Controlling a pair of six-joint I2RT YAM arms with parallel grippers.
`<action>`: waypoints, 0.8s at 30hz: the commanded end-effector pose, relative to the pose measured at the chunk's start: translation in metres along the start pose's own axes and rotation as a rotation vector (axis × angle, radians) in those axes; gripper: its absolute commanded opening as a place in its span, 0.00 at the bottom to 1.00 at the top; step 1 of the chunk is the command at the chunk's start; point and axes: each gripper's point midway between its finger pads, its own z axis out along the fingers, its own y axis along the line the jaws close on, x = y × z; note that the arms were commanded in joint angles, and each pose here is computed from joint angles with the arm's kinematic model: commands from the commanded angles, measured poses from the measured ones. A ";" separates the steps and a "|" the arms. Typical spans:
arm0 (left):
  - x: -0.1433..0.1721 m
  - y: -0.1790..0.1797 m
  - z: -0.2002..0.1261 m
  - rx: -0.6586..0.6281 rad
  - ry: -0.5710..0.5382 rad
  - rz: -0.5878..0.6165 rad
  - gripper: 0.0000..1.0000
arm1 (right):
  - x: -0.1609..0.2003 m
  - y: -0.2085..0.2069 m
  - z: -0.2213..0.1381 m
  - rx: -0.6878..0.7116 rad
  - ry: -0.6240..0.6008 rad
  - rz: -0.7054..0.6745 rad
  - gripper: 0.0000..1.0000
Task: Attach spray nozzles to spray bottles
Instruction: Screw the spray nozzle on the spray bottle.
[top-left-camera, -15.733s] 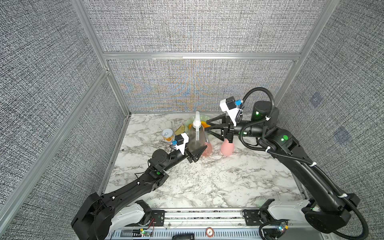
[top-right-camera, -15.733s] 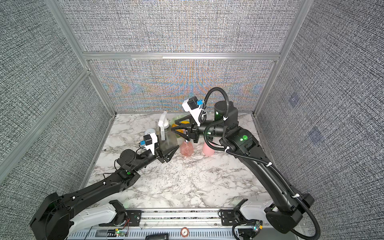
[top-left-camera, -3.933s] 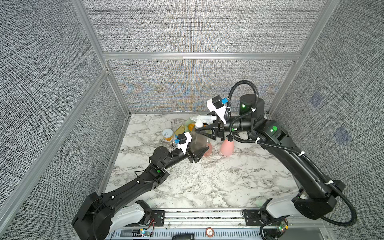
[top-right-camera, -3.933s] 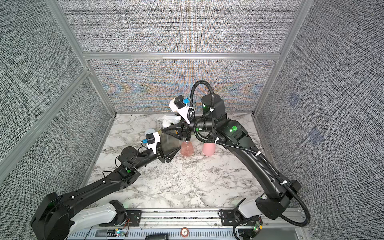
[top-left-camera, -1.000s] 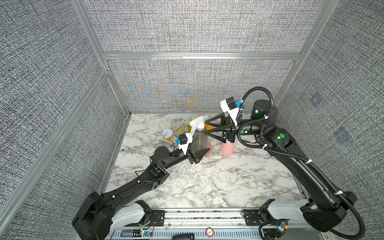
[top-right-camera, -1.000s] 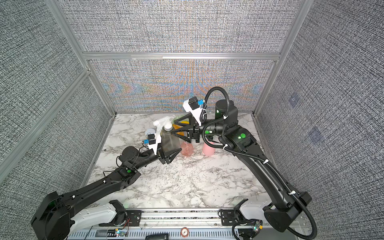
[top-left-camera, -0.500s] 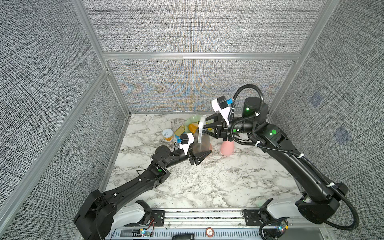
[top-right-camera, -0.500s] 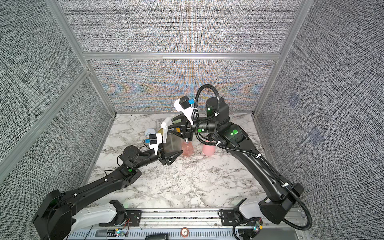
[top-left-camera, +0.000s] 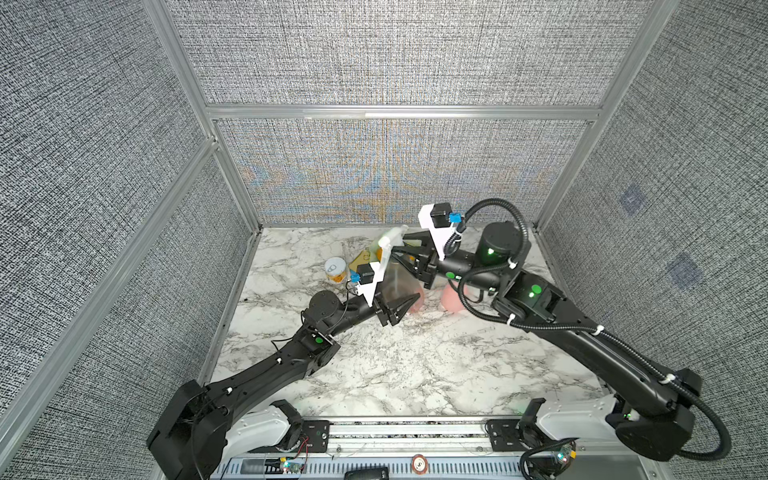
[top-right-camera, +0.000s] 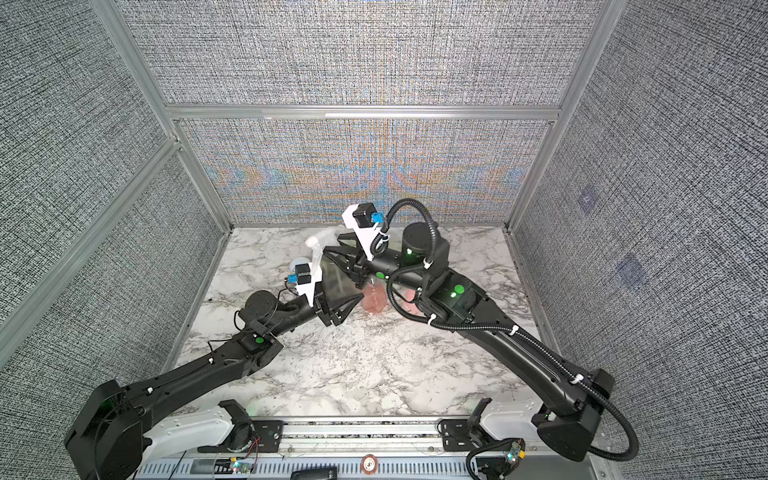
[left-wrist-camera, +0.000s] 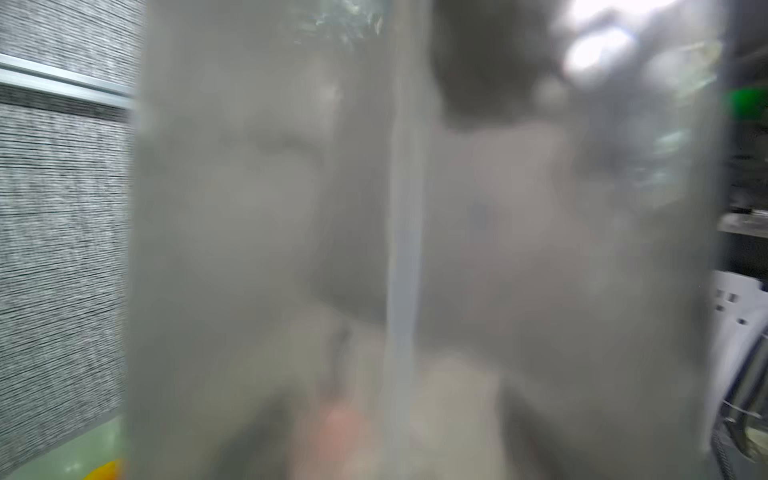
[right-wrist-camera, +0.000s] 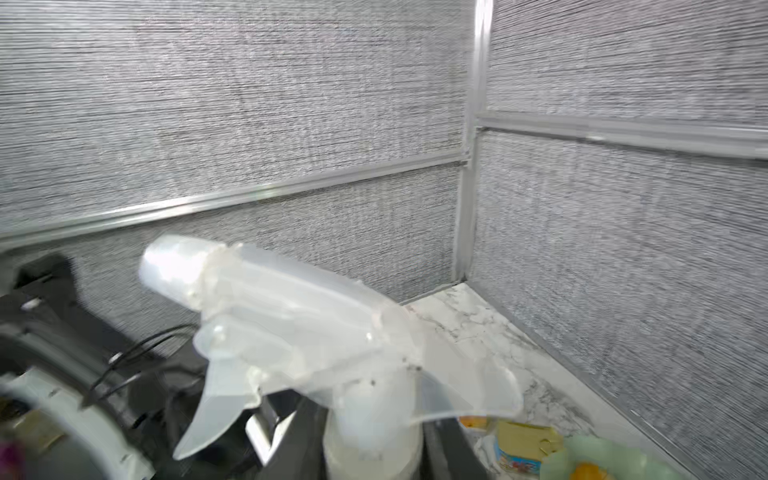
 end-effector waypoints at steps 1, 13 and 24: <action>-0.011 0.005 0.000 -0.038 -0.030 0.053 0.38 | 0.065 -0.033 0.007 0.360 0.190 0.048 0.00; -0.017 0.042 -0.010 -0.278 -0.025 0.141 0.36 | 0.082 -0.033 0.015 0.829 0.058 -0.020 0.00; -0.011 0.039 -0.011 -0.261 -0.026 0.154 0.37 | 0.038 0.019 -0.001 0.332 0.065 0.059 0.68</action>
